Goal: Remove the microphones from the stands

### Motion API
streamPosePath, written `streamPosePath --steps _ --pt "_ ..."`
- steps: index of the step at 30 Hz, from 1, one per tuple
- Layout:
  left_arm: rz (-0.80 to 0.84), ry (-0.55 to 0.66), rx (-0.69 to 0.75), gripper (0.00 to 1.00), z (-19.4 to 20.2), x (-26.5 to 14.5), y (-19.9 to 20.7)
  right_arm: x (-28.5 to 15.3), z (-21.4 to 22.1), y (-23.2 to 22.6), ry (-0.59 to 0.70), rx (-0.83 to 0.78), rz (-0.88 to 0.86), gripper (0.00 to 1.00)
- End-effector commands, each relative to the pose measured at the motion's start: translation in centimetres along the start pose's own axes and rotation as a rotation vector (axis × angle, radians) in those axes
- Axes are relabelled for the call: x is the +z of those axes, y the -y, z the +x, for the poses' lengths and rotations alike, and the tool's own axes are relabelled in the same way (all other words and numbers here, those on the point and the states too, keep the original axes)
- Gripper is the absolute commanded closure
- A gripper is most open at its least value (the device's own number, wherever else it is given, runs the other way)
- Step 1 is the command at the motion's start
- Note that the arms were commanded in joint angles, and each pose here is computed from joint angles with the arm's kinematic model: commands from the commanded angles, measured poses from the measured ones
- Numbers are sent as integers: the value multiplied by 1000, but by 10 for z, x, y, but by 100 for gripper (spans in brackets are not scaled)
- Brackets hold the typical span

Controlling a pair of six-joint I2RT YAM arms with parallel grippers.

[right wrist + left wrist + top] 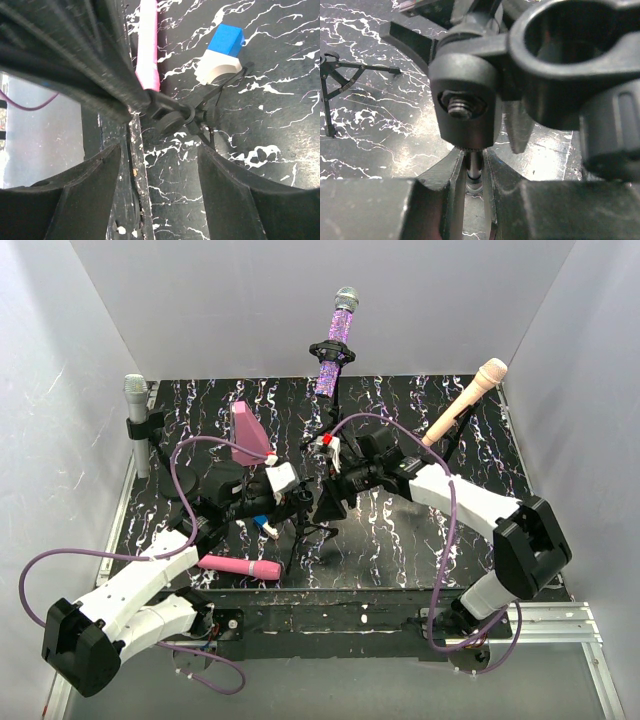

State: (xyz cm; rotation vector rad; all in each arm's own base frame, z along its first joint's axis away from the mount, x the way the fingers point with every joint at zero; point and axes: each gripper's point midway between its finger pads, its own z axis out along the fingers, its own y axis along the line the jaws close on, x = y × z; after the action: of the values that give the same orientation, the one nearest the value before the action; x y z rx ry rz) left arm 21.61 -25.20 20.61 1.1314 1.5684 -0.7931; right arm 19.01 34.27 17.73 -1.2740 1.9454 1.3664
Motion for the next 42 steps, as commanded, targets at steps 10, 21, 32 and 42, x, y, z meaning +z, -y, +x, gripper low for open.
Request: streamPosePath --steps 10,21,32,42 --pt "15 -17 12 100 -2 -2 4 10 -8 42 30 74 71 37" --pt "22 -18 19 100 -2 -3 5 -3 -24 15 54 19 -66 32" --pt "26 -14 24 100 -3 -3 6 9 -27 33 51 57 -28 31" --pt "24 -15 27 100 -3 -3 5 19 13 76 -21 124 138 31"
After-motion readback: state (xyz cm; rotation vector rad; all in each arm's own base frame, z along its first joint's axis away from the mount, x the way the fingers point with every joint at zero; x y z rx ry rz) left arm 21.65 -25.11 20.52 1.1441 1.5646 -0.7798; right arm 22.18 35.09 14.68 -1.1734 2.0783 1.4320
